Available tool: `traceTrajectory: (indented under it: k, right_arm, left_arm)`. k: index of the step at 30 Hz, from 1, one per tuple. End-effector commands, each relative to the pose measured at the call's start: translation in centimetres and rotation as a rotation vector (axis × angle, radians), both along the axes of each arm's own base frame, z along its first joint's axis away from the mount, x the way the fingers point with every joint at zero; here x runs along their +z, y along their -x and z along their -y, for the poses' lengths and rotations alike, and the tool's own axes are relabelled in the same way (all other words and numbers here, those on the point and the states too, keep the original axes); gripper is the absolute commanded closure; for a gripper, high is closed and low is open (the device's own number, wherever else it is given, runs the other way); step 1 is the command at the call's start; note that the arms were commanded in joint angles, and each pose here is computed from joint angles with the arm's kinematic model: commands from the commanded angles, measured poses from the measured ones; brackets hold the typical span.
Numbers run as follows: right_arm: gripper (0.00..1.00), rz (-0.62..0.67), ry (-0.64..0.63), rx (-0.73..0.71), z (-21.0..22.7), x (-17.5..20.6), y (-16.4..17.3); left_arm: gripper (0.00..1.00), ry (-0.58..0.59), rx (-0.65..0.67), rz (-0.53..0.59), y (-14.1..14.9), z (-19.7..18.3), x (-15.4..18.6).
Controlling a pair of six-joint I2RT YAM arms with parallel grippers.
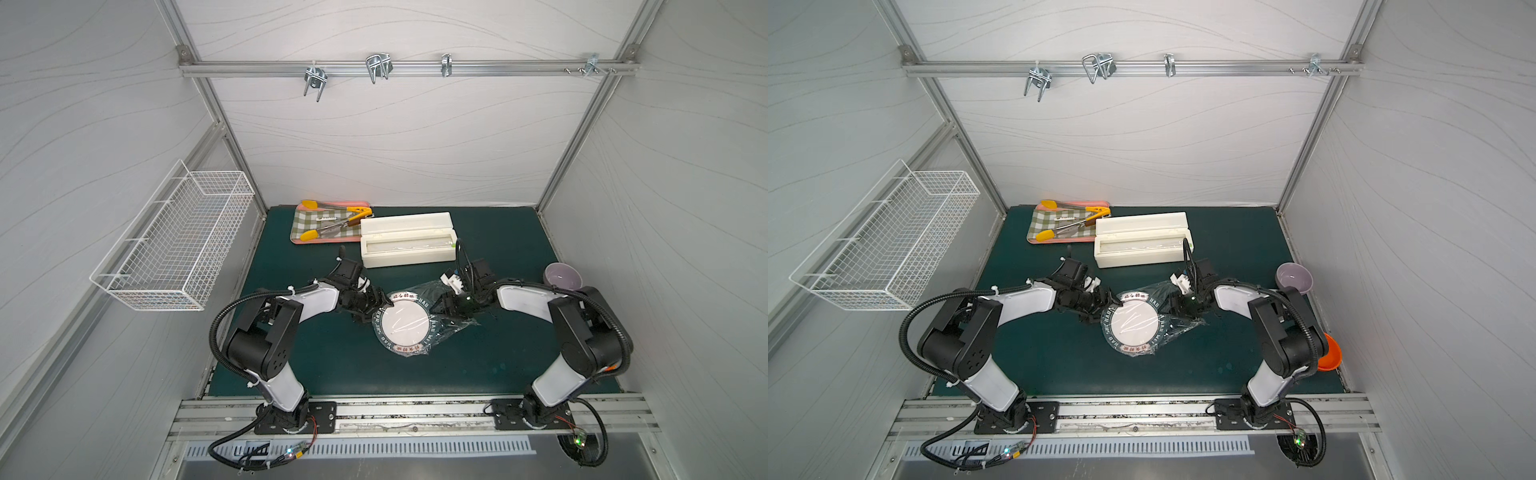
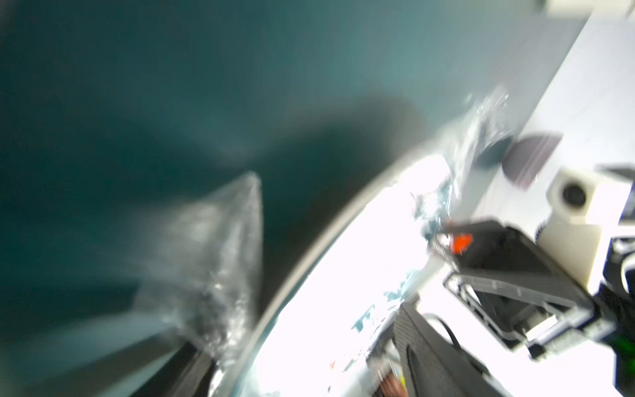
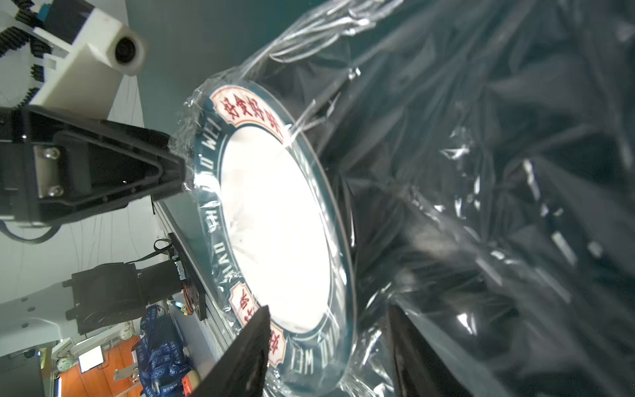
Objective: Wrap the plate with plastic wrap
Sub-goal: Cover the plate with plastic wrap.
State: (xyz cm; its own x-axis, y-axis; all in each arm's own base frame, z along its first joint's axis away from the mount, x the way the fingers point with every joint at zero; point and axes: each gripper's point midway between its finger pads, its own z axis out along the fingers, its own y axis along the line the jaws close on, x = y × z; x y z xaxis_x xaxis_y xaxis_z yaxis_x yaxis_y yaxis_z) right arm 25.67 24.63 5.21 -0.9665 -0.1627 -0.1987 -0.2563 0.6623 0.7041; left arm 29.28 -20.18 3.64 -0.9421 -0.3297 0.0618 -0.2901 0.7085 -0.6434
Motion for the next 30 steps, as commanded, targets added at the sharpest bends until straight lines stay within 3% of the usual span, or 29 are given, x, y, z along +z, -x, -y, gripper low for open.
traceTrajectory:
  k: [1, 6, 11, 18, 30]
  right_arm:
    - [0.44, 0.01, 0.03, 0.01, 0.4, 0.3, -0.2]
    - [0.45, 0.064, 0.057, 0.017, 0.5, 1.8, -1.2]
    - [0.45, 0.042, 0.043, 0.017, 0.2, 1.6, -1.3]
    - [0.46, -0.017, 0.0, 0.031, -0.5, 0.5, -0.7]
    - [0.46, -0.152, -0.15, -0.008, -1.8, -1.4, 0.9]
  left_arm:
    - [0.23, -0.145, 0.033, 0.048, 0.7, -3.4, -0.6]
    - [0.22, -0.15, 0.02, 0.063, 2.7, -4.2, 0.4]
    - [0.42, 0.0, -0.025, 0.118, 1.4, -1.1, 1.0]
    - [0.66, 0.072, -0.014, 0.117, 1.0, 0.1, -0.4]
    - [0.89, 0.091, 0.045, 0.181, 1.1, -0.4, -2.7]
